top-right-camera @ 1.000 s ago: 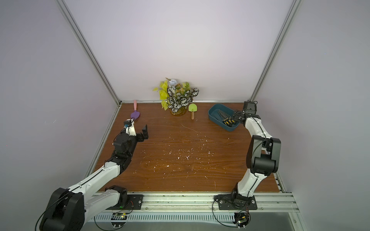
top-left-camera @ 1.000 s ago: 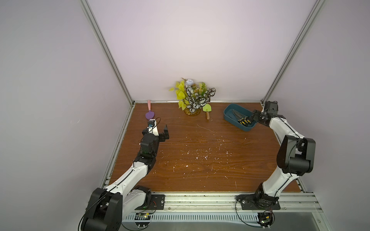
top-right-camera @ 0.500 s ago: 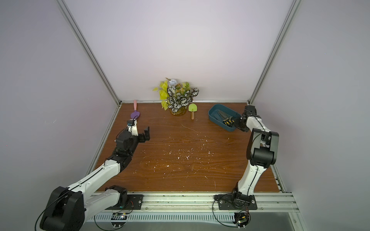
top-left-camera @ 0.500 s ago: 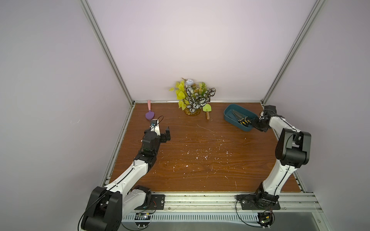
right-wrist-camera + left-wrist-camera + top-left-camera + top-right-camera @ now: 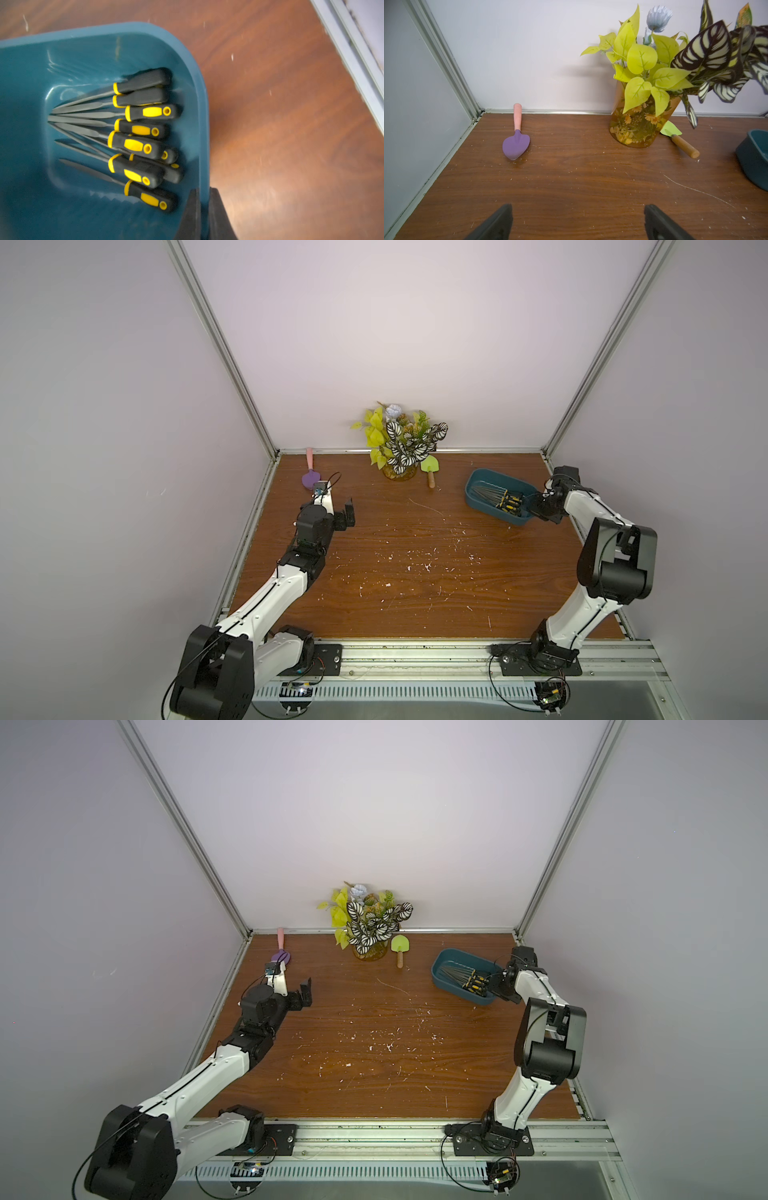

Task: Take the file tool out of the storage box
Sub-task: Move the storage box to the center of the board.

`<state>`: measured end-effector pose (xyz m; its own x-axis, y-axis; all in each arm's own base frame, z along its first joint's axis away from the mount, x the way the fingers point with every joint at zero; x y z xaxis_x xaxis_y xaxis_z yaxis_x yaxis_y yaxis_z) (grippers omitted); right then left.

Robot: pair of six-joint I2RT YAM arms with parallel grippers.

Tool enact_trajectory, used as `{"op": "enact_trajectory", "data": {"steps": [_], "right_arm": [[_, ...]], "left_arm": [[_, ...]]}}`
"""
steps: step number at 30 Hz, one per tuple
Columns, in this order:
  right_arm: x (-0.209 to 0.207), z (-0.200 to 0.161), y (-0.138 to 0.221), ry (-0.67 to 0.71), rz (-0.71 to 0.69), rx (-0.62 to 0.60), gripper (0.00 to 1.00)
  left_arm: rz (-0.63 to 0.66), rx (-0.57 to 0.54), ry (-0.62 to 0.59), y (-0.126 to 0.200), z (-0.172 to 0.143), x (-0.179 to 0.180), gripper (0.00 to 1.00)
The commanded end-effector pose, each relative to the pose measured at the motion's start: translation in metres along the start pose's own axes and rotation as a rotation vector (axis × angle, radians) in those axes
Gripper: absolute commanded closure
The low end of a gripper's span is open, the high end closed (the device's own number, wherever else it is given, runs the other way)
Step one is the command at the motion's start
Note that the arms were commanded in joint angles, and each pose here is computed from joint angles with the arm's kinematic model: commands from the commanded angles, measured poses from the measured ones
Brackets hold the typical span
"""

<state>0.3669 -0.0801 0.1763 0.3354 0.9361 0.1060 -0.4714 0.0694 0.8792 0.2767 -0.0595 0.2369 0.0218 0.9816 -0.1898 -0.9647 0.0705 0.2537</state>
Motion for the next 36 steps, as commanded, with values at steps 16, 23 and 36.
{"op": "enact_trajectory", "data": {"steps": [16, 23, 36], "right_arm": [[0.072, -0.113, 0.071, 0.404, 0.296, -0.037, 1.0], [0.125, -0.141, 0.053, 0.613, 0.453, 0.029, 1.0], [0.206, -0.098, 0.074, 0.796, 0.499, -0.08, 0.41]], "left_arm": [[-0.145, 0.139, -0.119, -0.014, 0.023, -0.023, 0.0], [-0.265, 0.235, -0.159, -0.016, 0.016, -0.032, 0.0], [-0.538, 0.466, -0.21, -0.014, -0.012, -0.057, 0.0]]}}
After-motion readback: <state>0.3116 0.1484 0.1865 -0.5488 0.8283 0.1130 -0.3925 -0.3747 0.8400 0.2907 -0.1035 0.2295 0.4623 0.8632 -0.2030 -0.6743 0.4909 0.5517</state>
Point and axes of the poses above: each gripper's point midway between its finger pads, its own y axis back along the fingers, its own x axis along the line the jaws close on, z = x × y, the point moved 10 cm from there along y, back along the fingers, and after that the axes turned 8 degrees about y, right-handed, at the moved point
